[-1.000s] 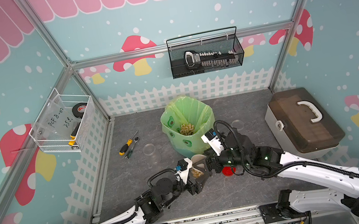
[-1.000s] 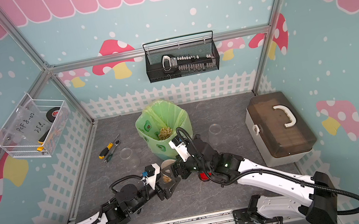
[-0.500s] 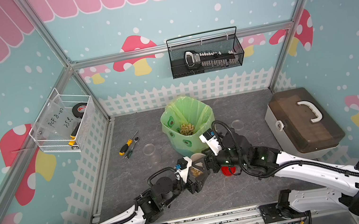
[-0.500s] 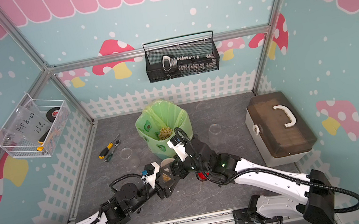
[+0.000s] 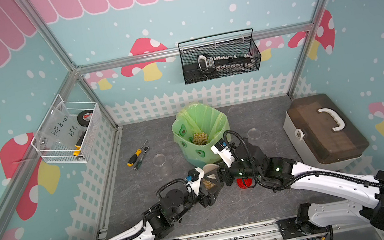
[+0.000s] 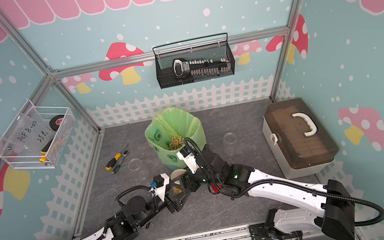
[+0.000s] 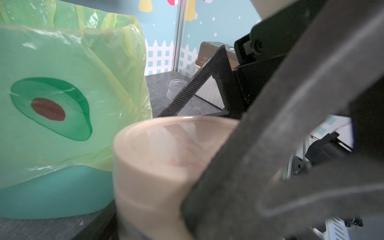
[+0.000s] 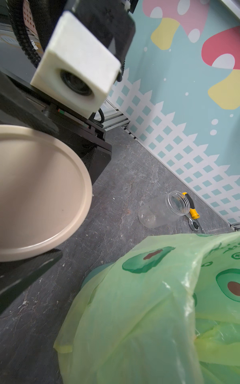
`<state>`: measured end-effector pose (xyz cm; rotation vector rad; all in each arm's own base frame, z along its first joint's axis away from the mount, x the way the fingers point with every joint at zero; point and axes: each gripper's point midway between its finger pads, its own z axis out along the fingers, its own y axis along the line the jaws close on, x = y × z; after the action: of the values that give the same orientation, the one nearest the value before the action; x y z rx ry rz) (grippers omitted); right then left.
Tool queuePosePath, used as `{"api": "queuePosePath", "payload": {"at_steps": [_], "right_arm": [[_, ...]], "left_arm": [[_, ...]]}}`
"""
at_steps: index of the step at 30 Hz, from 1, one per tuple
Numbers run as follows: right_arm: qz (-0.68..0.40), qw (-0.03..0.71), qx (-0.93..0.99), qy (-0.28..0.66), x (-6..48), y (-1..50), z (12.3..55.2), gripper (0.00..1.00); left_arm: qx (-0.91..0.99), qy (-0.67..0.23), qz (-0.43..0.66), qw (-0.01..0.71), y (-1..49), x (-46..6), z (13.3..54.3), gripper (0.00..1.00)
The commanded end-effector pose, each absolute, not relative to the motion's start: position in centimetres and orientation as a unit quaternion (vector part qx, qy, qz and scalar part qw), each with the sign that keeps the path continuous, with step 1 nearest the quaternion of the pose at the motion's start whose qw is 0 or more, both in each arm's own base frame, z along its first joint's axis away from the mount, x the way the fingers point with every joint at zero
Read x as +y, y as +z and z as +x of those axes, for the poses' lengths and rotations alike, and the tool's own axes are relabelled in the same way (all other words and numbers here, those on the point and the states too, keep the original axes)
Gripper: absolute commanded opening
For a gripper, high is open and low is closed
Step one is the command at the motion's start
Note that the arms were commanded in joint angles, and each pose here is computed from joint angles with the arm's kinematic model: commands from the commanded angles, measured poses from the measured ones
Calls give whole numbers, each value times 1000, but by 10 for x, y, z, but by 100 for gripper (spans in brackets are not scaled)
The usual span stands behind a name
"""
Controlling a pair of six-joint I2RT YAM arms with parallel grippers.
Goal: Empty moldy peanuts from jars
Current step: Unscrew the lid from the jar.
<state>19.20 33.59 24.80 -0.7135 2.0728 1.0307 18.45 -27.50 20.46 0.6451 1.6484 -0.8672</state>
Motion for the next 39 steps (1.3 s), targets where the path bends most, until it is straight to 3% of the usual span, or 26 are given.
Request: {"api": "queuePosePath", "payload": {"at_steps": [1, 7, 18, 23, 30, 39], "right_arm": [[-344, 333, 758, 443, 344, 265, 170, 65], [-431, 303, 682, 508, 343, 288, 139, 67], [-521, 259, 568, 582, 349, 318, 118, 84], [-470, 298, 629, 542, 351, 312, 148, 99], [-320, 365, 744, 460, 336, 290, 197, 99], [-235, 436, 782, 378, 320, 286, 206, 99]], "left_arm": [[653, -419, 247, 580, 255, -275, 184, 52], [621, -466, 264, 572, 274, -276, 169, 50], [609, -489, 294, 551, 281, -283, 158, 49], [631, -462, 278, 557, 273, -278, 169, 48], [658, -415, 252, 575, 261, -268, 187, 48], [670, -391, 246, 581, 255, -266, 195, 48]]}}
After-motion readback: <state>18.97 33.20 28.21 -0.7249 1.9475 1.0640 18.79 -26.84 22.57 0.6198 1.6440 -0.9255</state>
